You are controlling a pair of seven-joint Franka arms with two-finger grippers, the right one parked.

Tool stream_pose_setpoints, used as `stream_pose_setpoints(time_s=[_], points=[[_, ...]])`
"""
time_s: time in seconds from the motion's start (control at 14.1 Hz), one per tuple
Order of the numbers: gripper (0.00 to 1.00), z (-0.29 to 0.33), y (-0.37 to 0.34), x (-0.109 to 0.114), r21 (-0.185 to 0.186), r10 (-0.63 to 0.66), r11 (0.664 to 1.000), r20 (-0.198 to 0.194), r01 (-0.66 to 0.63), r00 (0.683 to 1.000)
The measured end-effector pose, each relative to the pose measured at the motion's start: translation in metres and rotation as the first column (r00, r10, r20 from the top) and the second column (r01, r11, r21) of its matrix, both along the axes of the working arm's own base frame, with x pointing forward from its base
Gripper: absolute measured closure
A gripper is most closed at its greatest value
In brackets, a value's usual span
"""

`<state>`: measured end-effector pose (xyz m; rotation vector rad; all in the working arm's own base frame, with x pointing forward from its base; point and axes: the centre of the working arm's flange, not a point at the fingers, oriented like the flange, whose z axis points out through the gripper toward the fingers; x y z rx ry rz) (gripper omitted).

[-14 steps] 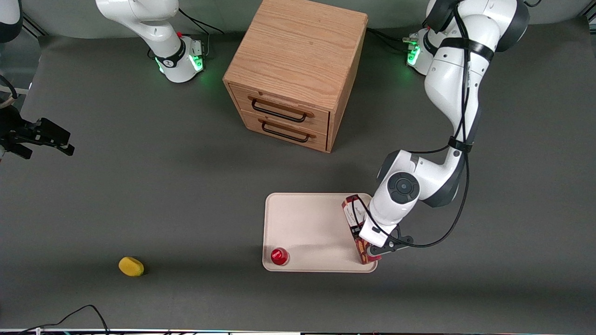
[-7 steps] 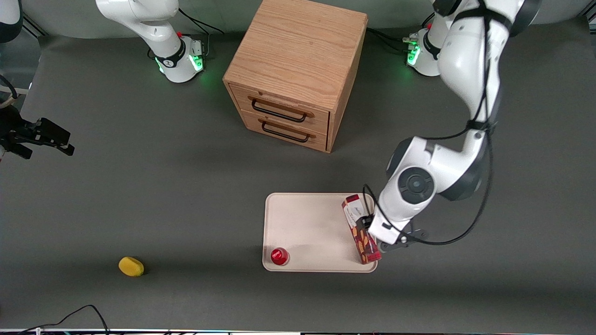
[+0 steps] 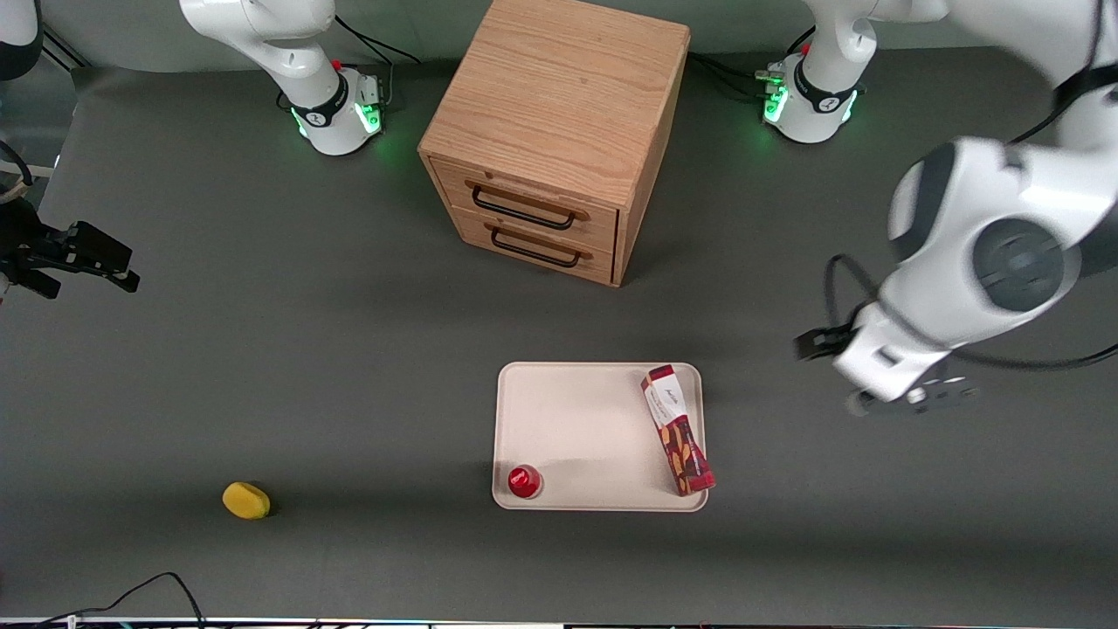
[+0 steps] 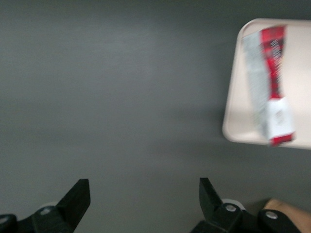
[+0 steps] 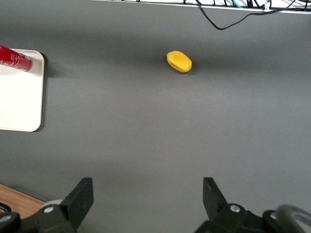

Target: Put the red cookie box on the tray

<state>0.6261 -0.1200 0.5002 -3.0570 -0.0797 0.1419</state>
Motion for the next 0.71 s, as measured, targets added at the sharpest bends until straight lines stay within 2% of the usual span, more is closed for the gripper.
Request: stream_pose_setpoints(time_s=[0.35, 0.57, 0.71], points=[[0.0, 0.036, 0.133, -0.053, -0.027, -0.031, 0.999, -0.008, 0.031, 0.999], [0.0, 0.039, 0.185, -0.065, -0.04, -0.021, 0.999, -0.011, 0.021, 1.0], [0.0, 0.039, 0.19, -0.066, -0.043, -0.015, 0.999, -0.012, 0.014, 1.0]])
